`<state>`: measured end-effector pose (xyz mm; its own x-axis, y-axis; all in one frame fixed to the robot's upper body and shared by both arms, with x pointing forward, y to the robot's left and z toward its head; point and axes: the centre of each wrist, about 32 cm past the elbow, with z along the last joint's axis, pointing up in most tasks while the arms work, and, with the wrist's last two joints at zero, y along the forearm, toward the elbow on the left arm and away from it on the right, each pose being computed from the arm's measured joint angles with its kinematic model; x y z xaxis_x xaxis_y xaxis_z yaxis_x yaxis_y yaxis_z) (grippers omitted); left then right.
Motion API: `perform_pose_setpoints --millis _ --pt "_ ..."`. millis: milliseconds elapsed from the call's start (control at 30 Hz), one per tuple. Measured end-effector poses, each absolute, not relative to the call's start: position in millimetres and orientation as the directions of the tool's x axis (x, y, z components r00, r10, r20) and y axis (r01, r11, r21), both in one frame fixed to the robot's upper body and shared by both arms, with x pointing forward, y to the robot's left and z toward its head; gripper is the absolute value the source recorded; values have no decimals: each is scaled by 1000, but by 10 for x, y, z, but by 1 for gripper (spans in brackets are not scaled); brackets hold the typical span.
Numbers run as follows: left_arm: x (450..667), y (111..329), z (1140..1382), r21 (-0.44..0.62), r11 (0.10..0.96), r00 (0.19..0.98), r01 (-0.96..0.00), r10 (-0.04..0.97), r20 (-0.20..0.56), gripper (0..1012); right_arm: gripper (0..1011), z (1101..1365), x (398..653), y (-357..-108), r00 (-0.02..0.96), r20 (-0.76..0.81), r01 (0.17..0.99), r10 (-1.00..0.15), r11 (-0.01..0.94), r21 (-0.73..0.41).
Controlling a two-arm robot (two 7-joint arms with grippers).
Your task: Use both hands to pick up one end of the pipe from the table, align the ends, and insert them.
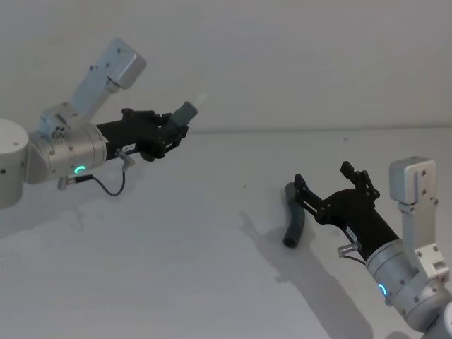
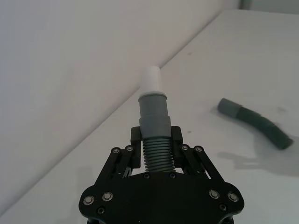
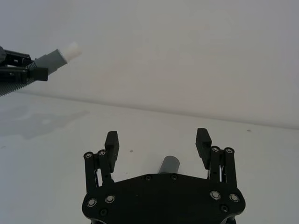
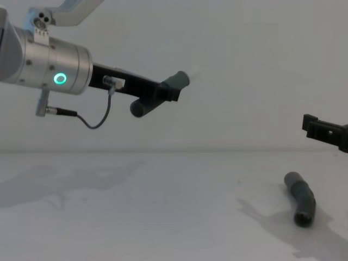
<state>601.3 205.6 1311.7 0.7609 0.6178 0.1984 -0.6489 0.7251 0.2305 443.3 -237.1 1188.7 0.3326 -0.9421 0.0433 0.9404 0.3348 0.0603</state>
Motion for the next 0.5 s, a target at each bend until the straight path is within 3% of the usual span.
perform_pose_setpoints --millis 500 --pt "6262 2205 13300 253 843 873 -474 412 260 336 1001 11887 4433 -2371 333 43 940 -942 335 60"
